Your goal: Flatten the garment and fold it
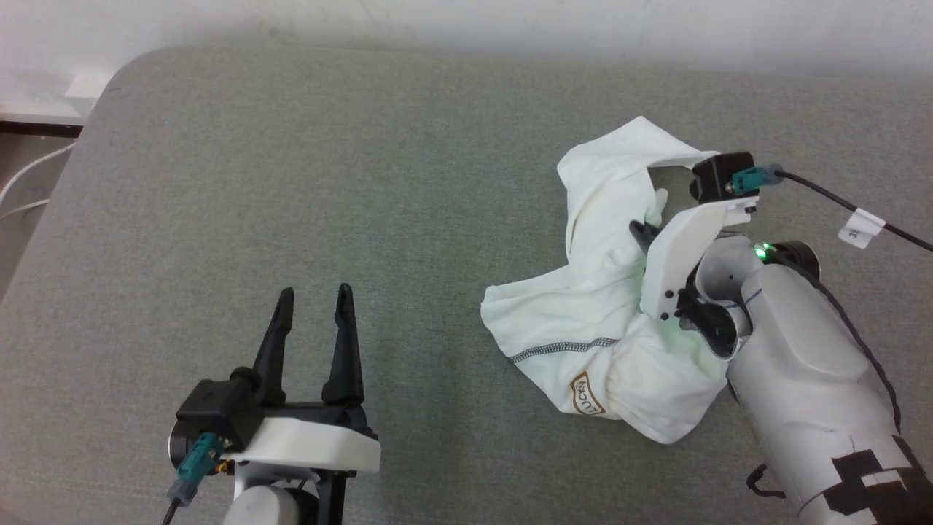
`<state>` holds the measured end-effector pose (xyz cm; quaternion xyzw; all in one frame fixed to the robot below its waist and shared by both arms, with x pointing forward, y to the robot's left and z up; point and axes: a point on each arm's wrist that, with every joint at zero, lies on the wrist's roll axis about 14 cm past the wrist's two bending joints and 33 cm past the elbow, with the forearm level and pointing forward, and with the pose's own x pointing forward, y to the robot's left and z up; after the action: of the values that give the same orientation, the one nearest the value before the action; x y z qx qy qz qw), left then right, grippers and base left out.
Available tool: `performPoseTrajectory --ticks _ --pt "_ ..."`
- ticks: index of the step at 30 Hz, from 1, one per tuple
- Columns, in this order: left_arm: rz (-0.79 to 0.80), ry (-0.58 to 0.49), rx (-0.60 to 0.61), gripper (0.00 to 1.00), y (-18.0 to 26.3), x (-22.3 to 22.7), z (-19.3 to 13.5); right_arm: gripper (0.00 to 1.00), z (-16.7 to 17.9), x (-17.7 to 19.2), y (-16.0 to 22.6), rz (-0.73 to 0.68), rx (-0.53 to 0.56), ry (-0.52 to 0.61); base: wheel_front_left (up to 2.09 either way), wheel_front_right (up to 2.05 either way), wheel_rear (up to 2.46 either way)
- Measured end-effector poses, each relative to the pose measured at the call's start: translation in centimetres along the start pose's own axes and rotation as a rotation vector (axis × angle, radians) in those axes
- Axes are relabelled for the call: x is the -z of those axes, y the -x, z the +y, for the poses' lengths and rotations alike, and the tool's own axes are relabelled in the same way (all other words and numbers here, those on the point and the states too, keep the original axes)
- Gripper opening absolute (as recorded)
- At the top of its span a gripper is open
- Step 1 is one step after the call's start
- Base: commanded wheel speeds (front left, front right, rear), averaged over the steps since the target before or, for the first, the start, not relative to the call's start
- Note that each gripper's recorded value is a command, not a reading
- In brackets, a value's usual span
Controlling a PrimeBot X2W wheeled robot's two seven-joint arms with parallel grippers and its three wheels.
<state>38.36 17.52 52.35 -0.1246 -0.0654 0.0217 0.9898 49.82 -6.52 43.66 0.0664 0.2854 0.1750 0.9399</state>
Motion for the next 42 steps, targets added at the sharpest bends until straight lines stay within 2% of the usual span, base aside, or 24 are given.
performPoseTrajectory --ticks 4,9,12,14,17,21,24,27,28,29,32,38,42 --pt "0.003 0.001 0.005 1.0 -0.1 0.1 -0.2 0.0 -0.1 -1.4 0.3 -0.063 -0.003 0.003 0.0 0.0 0.0" --pt "-0.002 0.005 0.018 1.0 -0.3 0.0 -0.8 0.0 -1.4 -6.8 2.4 -0.303 0.016 0.041 0.0 0.0 0.0" --pt "-0.009 0.007 0.032 1.0 -0.3 -0.2 -1.2 0.0 -3.2 -9.9 4.7 -0.434 0.05 0.056 0.0 0.0 0.0" --pt "-0.012 0.009 0.04 1.0 -0.3 -0.3 -1.5 0.0 -5.4 -10.4 6.5 -0.482 0.102 0.053 0.0 0.0 0.0" --pt "-0.012 0.013 0.052 1.0 -0.2 -0.3 -1.9 0.0 -10.1 -7.6 9.4 -0.475 0.228 0.001 0.0 0.0 0.0" --pt "-0.006 0.017 0.066 1.0 -0.2 -0.1 -2.5 0.0 -16.0 0.2 14.1 -0.371 0.432 -0.11 0.0 0.0 0.0" --pt "0.004 0.018 0.072 1.0 -0.5 0.3 -2.7 0.0 -17.7 6.5 17.4 -0.266 0.556 -0.204 0.0 0.0 0.0" --pt "0.017 0.019 0.077 1.0 -0.6 0.8 -2.9 0.0 -18.8 10.5 20.8 -0.179 0.658 -0.24 0.0 0.0 0.0" --pt "0.02 0.018 0.079 1.0 -0.7 0.9 -2.9 0.4 -19.2 11.1 21.7 -0.168 0.681 -0.243 0.0 0.0 0.0" --pt "0.023 0.019 0.081 1.0 -0.8 1.0 -3.0 1.0 -19.4 11.2 22.4 -0.17 0.697 -0.241 0.0 0.0 0.0" --pt "0.033 0.019 0.088 1.0 -0.8 1.4 -3.2 1.0 -19.6 10.1 23.3 -0.256 0.699 -0.268 0.0 0.0 0.0" --pt "0.029 0.012 0.094 1.0 -0.7 1.2 -3.4 1.0 -19.3 4.0 25.5 -0.526 0.704 -0.178 0.0 0.0 0.0" --pt "0.023 0.008 0.092 1.0 -0.6 1.0 -3.3 1.0 -16.9 2.5 23.0 -0.496 0.603 -0.142 0.0 0.0 0.0"
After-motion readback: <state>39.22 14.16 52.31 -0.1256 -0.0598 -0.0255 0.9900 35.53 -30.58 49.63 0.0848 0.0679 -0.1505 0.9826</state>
